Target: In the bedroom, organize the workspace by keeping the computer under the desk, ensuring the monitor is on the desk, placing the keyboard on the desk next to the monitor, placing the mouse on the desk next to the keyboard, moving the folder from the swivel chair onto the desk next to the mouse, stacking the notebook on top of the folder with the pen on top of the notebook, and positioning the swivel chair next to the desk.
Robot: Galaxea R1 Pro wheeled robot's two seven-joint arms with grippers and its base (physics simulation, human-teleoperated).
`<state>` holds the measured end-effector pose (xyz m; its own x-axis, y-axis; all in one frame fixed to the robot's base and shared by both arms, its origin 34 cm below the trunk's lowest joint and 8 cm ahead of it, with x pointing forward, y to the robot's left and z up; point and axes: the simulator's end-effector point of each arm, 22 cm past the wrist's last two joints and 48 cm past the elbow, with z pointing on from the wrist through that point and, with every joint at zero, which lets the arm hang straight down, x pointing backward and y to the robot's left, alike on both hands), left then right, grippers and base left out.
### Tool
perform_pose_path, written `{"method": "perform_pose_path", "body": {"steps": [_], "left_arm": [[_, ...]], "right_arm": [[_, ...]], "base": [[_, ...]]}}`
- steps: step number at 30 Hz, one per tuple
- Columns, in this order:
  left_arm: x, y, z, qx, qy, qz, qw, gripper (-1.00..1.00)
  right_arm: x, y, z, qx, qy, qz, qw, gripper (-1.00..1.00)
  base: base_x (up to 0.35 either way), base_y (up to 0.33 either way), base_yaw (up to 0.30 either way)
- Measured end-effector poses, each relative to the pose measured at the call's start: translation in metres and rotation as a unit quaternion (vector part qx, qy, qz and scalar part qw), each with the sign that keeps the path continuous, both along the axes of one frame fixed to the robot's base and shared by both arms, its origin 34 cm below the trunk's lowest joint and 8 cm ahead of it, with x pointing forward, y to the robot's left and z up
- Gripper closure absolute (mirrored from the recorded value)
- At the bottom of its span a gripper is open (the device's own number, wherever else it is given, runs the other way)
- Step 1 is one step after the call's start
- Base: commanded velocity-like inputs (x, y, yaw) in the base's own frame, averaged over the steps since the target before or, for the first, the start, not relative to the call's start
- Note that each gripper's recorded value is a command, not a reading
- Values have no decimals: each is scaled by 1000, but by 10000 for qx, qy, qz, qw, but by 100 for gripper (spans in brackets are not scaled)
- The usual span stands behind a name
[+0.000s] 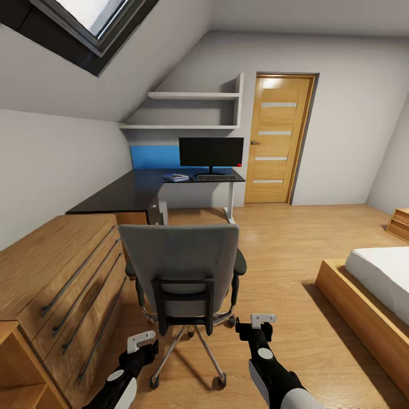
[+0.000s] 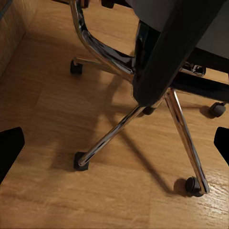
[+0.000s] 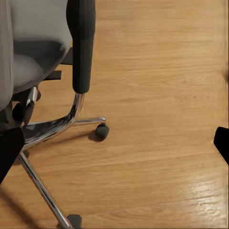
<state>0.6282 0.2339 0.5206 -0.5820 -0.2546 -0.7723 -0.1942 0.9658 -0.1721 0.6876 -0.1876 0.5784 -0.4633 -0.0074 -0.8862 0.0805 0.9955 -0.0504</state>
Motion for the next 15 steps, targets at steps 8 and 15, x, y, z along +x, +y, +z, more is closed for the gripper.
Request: {"method": "perform_pose_path", "body": {"steps": [8, 15], "left_arm": [[0, 0, 0, 0, 2, 0, 10000, -100], [0, 0, 0, -4, 0, 0, 10000, -100]], "right_arm": [[0, -4, 1, -48, -23, -89, 9999, -100], [0, -5, 2, -38, -50, -102, 9999, -100]], "base": [[-63, 214, 0], [-10, 38, 0]]}}
